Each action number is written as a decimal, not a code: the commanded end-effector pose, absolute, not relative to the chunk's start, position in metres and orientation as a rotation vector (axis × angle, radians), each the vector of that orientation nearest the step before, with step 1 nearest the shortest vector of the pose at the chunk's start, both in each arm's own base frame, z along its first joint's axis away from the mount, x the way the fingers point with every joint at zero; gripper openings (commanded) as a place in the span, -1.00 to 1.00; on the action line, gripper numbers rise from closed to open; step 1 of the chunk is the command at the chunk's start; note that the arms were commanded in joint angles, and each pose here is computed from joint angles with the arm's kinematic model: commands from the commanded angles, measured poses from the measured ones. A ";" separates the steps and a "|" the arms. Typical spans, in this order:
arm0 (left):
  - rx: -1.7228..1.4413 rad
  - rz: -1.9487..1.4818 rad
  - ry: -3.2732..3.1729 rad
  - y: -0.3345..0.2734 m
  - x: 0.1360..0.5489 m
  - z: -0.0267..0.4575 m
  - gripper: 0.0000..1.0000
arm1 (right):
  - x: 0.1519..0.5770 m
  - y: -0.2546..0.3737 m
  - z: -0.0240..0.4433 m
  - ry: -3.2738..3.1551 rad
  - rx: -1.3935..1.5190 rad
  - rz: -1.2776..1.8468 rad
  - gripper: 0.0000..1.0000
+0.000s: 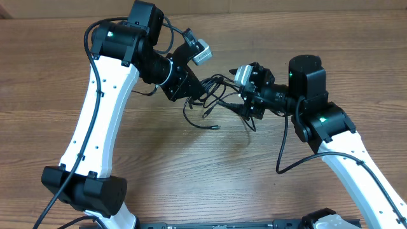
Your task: Untangle cables
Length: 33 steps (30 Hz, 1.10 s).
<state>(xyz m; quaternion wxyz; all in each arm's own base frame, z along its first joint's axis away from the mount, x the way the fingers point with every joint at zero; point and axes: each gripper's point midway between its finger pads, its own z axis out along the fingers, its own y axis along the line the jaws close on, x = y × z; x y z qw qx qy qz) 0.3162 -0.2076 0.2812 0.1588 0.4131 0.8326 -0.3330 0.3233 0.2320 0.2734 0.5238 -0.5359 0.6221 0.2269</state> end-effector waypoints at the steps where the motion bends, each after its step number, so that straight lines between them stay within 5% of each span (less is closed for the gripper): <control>1: 1.175 -1.108 2.325 -0.223 0.307 0.293 -0.92 | 0.320 0.238 0.294 1.349 -1.353 0.442 0.55; 11: 1.203 -1.106 2.328 -0.228 0.301 0.291 -0.92 | 0.319 0.247 0.305 1.238 -1.385 0.387 0.25; 27: 1.197 -1.128 2.308 -0.232 0.302 0.294 -0.91 | 0.320 0.247 0.308 1.228 -1.382 0.383 -0.88; 33: 1.166 -1.120 2.299 -0.234 0.310 0.296 -0.91 | 0.317 0.246 0.300 1.270 -1.387 0.408 -0.92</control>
